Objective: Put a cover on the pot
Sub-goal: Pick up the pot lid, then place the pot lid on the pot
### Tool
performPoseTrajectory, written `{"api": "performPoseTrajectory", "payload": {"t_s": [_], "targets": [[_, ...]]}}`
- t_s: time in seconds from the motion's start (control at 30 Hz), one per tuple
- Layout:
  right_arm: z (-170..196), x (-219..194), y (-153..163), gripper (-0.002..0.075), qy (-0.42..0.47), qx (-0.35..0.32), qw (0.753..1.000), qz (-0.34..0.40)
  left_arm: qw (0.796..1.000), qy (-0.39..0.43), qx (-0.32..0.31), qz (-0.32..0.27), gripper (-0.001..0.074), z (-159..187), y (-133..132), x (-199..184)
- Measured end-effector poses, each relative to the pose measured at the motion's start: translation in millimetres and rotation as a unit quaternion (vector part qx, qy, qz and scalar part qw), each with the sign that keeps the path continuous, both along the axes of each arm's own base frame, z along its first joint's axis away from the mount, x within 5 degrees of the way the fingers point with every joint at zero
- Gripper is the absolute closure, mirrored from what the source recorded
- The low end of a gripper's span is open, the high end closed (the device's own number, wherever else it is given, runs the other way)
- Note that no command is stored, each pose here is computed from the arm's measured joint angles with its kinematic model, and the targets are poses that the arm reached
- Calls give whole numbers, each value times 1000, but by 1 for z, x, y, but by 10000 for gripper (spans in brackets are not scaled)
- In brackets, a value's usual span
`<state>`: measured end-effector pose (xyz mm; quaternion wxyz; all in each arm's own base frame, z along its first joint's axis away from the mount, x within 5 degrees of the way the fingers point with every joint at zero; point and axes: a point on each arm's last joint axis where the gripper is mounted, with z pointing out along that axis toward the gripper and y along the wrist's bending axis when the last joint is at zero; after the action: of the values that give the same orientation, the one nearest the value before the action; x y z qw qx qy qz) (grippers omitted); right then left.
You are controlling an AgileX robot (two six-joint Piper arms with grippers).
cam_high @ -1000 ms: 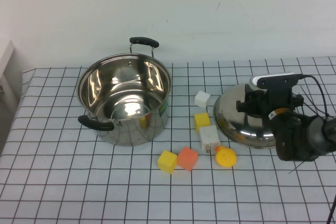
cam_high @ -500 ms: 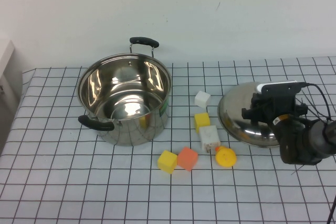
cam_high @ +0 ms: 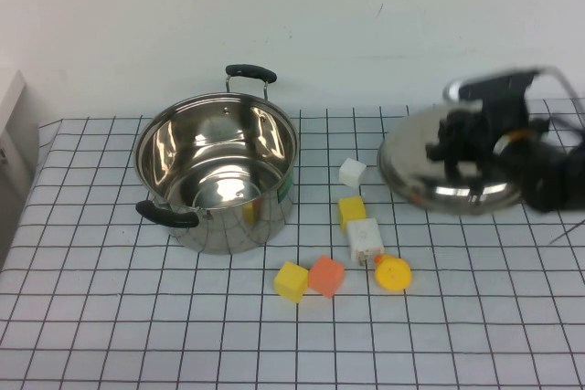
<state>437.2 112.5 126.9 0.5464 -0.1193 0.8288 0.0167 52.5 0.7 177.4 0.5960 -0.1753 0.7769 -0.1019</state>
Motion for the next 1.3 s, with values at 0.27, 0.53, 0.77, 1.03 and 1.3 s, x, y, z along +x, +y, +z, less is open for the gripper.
{"api": "performPoseTrajectory", "payload": {"t_s": [0.27, 0.53, 0.77, 1.03, 1.3], "targets": [[128, -33, 2, 372, -48, -9, 998, 45, 1000, 0, 0, 0, 738, 0, 0, 0], [167, -66, 63, 372, -108, -9, 985, 136, 1000, 0, 0, 0, 738, 0, 0, 0], [157, -61, 138, 372, -141, 19, 969, 200, 1000, 0, 2, -1, 738, 0, 0, 0], [143, -40, 200, 372, -131, 58, 962, 232, 1000, 0, 2, -1, 738, 0, 0, 0], [114, -15, 236, 372, -83, 45, 964, 250, 1000, 0, 1, 0, 738, 0, 0, 0]]}}
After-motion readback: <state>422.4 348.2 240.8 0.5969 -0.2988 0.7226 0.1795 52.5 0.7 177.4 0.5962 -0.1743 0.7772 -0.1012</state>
